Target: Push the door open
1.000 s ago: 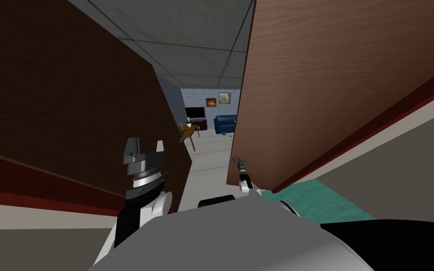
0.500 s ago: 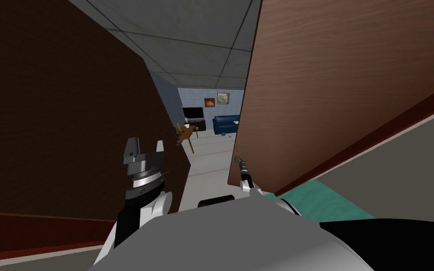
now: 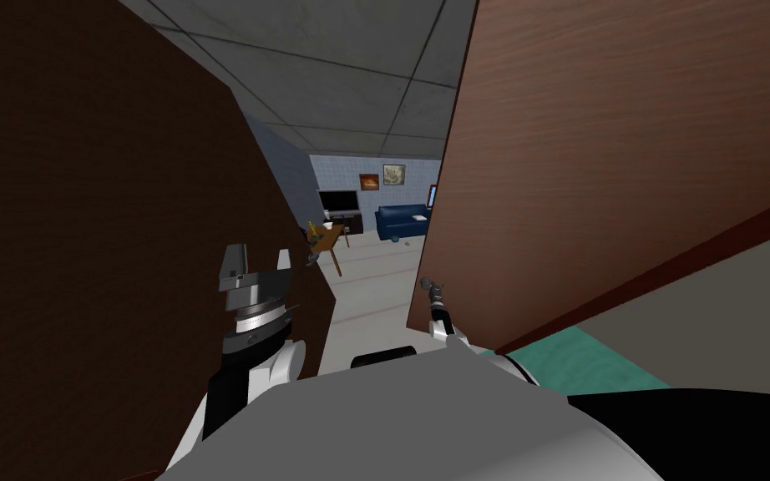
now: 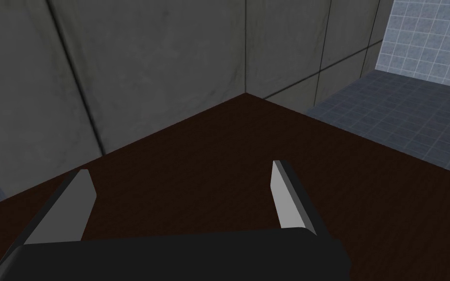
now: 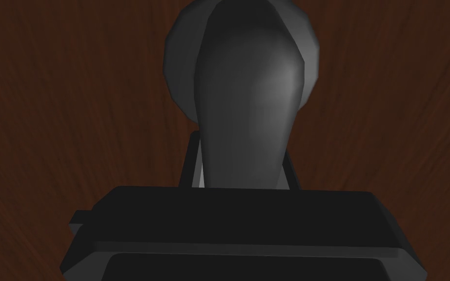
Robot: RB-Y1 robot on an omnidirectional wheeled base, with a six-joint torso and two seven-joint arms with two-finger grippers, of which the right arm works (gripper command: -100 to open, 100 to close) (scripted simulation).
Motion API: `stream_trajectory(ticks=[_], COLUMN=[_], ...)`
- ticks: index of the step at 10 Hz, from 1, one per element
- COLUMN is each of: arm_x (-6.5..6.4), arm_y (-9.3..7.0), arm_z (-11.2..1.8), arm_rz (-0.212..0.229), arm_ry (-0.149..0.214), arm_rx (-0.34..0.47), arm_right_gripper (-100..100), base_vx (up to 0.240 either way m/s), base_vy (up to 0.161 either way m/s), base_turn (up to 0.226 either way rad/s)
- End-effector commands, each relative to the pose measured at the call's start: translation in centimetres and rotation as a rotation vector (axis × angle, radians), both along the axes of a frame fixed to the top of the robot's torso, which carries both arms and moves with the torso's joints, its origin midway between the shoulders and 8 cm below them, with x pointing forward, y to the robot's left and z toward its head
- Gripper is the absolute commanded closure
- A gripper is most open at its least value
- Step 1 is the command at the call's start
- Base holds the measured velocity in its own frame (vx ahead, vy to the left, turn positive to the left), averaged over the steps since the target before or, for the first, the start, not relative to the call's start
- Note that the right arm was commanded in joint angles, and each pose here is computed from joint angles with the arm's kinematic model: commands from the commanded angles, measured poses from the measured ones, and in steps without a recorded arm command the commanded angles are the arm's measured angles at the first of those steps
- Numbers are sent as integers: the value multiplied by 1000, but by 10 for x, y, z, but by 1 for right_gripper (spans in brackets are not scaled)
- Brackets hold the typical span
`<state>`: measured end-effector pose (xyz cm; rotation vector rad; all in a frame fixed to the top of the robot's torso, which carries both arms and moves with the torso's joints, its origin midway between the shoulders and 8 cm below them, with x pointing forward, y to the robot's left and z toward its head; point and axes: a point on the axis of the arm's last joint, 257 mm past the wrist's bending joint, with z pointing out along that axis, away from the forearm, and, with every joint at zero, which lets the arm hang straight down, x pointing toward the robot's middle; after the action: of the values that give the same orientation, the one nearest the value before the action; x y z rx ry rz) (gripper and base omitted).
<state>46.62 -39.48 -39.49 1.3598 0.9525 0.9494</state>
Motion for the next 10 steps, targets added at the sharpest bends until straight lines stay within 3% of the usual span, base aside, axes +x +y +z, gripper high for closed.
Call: stream_trajectory(ticks=[1, 5, 6, 9, 10], arm_x=[-3, -9, -13, -15, -20], arm_y=[-14, -26, -37, -41, -51], arm_z=[4, 2, 3, 3, 3], arm_rz=[-31, -58, -83, -92, -120], arm_ry=[-6, 0, -2, -2, -2], arm_rx=[-5, -4, -7, -7, -6], arm_right_gripper=[100, 100, 100, 100, 100], base_vx=[222, 163, 119, 116, 155], base_vy=[81, 56, 3, -15, 0], base_turn=[-67, -55, -37, -14, -39])
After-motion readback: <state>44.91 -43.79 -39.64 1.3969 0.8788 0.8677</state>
